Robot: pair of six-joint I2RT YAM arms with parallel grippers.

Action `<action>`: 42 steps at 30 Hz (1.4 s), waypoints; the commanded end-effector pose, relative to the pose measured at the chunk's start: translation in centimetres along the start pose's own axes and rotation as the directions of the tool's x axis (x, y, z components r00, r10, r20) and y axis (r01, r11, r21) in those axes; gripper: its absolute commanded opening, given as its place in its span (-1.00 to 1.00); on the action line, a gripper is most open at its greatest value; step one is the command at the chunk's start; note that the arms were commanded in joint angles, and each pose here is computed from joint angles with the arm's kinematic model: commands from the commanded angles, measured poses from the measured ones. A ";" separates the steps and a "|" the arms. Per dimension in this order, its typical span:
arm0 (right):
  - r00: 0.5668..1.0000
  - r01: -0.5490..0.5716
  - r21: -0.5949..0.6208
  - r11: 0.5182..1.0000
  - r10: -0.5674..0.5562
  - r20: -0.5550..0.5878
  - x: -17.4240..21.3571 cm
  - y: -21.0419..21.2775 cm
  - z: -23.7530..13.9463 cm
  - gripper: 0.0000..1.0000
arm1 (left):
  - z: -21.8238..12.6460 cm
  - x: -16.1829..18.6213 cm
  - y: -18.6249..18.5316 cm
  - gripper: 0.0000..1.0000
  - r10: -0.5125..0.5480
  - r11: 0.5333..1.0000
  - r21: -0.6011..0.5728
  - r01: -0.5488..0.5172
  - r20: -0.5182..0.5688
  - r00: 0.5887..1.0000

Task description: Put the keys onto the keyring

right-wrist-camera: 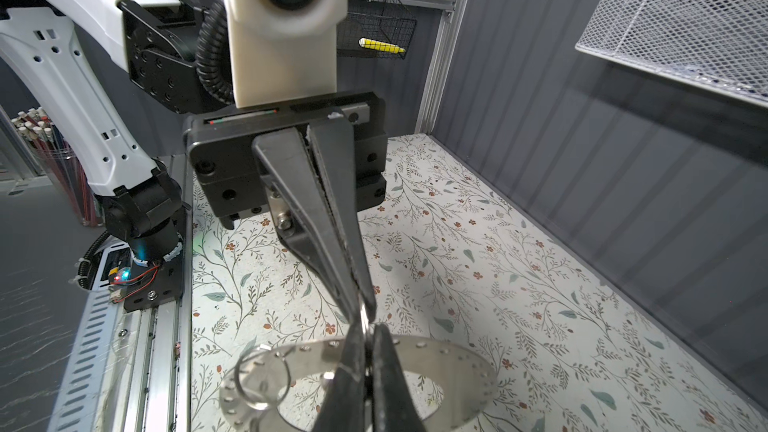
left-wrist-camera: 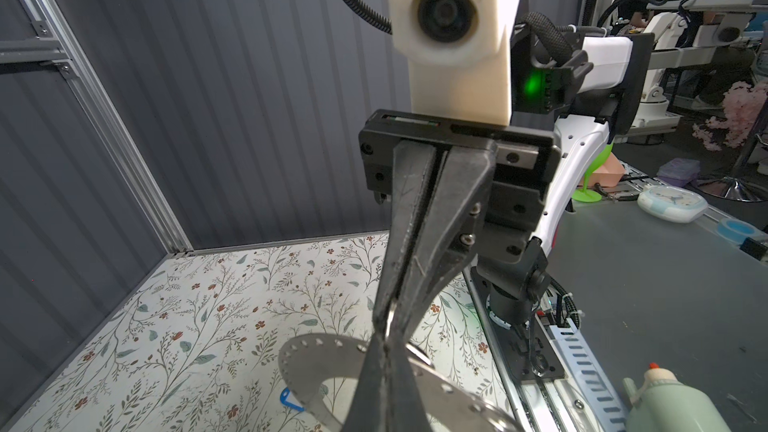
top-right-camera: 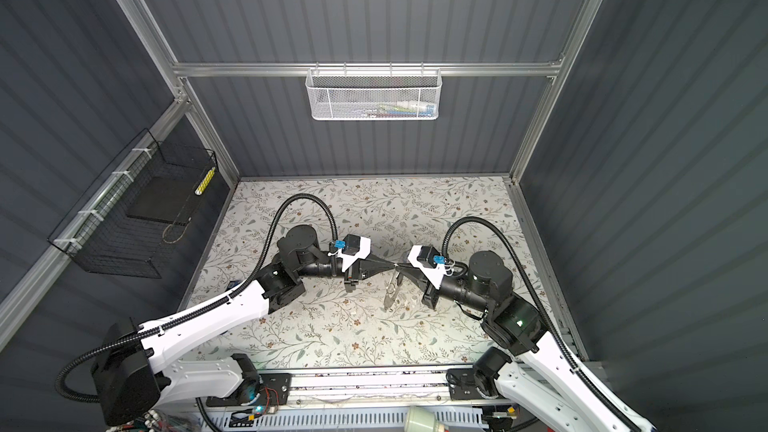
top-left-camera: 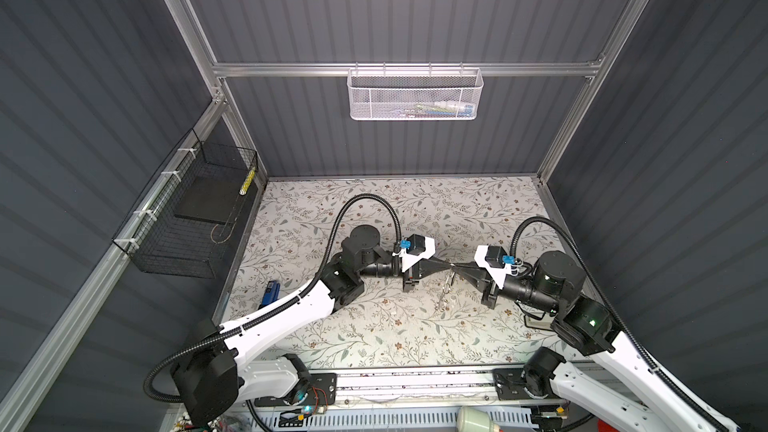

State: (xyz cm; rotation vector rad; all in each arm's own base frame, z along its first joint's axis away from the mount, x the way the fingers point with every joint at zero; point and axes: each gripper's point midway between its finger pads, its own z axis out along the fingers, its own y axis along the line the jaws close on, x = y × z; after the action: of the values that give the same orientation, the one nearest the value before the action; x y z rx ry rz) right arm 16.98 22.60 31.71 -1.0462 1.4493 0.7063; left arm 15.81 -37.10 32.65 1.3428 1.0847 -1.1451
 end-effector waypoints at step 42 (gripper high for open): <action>0.955 -0.167 -0.074 0.983 0.143 -0.261 1.8 0.1 2.0 -1.00 | -0.8 2.8 0.9 -0.49 0.201 0.979 0.115 -0.168 -0.411 0.889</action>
State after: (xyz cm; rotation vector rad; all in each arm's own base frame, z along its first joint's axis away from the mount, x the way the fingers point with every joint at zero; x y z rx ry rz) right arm 18.18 23.71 27.94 -1.1428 1.7924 0.7478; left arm 17.72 -35.96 29.13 1.7555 1.2247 -0.7418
